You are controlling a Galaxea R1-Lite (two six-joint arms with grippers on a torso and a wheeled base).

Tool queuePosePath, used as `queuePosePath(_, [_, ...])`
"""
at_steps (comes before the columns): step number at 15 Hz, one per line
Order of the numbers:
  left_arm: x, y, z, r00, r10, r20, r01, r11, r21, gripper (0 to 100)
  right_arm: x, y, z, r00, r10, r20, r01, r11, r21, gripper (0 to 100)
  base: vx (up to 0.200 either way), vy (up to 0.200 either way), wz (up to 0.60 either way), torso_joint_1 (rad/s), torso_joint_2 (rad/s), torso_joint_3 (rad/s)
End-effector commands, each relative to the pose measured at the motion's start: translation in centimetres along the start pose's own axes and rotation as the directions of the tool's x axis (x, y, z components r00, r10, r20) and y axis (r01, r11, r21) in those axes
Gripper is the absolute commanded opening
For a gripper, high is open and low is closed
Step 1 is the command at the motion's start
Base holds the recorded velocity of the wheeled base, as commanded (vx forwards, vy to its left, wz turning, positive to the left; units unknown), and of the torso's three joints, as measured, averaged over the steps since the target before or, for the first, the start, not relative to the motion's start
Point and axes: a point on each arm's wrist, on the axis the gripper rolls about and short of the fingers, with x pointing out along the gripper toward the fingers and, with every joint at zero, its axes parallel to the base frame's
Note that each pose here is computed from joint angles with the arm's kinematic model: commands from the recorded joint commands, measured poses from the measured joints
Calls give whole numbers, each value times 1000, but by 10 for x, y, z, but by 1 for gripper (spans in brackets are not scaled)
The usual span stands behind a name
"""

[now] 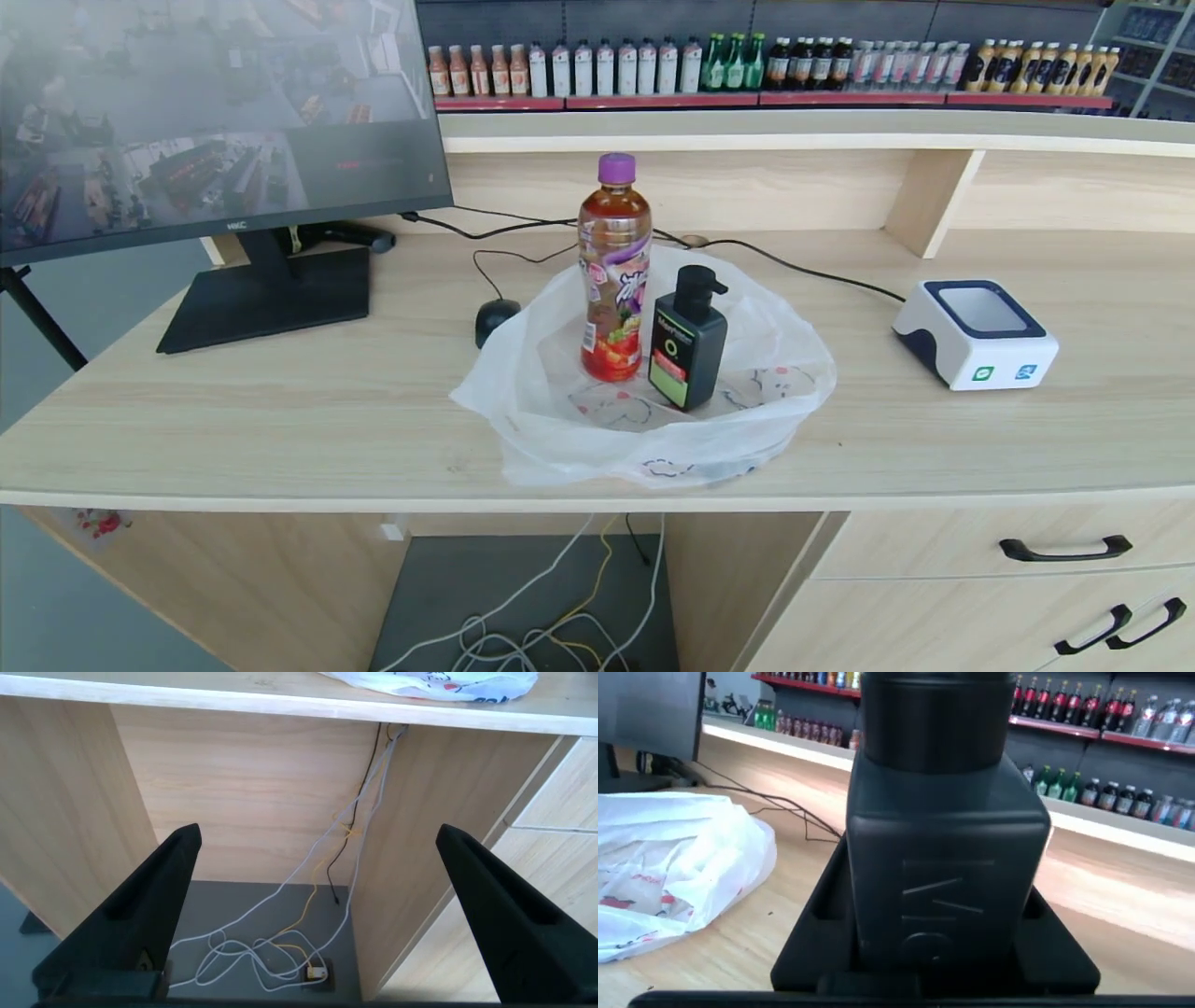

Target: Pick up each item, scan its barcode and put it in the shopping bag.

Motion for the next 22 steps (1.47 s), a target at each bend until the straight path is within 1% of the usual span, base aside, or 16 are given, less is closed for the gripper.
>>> queuePosePath(1, [0, 0, 0, 1000, 0, 0, 0, 1000, -1, 100, 42, 3, -29, 996, 86, 29, -84, 993, -78, 0, 0, 0, 0, 0, 0, 0])
queuePosePath(3, [0, 0, 0, 1000, 0, 0, 0, 1000, -1, 100, 71, 3, -47, 993, 99, 67, -93, 992, -88, 0, 0, 0, 0, 0, 0, 0])
queuePosePath(4, [0, 0, 0, 1000, 0, 0, 0, 1000, -1, 100, 82, 5, -57, 987, 141, 82, -133, 987, -93, 0, 0, 0, 0, 0, 0, 0])
queuePosePath(6, [0, 0, 0, 1000, 0, 0, 0, 1000, -1, 100, 91, 9, -67, 971, 222, 88, -214, 972, -99, 0, 0, 0, 0, 0, 0, 0])
queuePosePath(10, [0, 0, 0, 1000, 0, 0, 0, 1000, -1, 100, 91, 9, -68, 947, 313, 67, -298, 939, -171, 0, 0, 0, 0, 0, 0, 0])
queuePosePath(14, [0, 0, 0, 1000, 0, 0, 0, 1000, -1, 100, 91, -14, -70, 953, 302, 20, -288, 924, -252, 0, 0, 0, 0, 0, 0, 0])
queuePosePath(15, [0, 0, 0, 1000, 0, 0, 0, 1000, -1, 100, 98, -32, -65, 963, 266, 51, -237, 920, -313, 0, 0, 0, 0, 0, 0, 0])
queuePosePath(16, [0, 0, 0, 1000, 0, 0, 0, 1000, -1, 100, 107, -40, -61, 964, 252, 86, -204, 907, -369, 0, 0, 0, 0, 0, 0, 0])
queuePosePath(18, [0, 0, 0, 1000, 0, 0, 0, 1000, -1, 100, 119, -37, -68, 957, 271, 107, -211, 898, -386, 0, 0, 0, 0, 0, 0, 0])
queuePosePath(20, [0, 0, 0, 1000, 0, 0, 0, 1000, -1, 100, 123, -35, -80, 952, 288, 100, -222, 880, -421, 0, 0, 0, 0, 0, 0, 0])
queuePosePath(22, [0, 0, 0, 1000, 0, 0, 0, 1000, -1, 100, 123, -34, -85, 938, 333, 97, -255, 851, -458, 0, 0, 0, 0, 0, 0, 0])
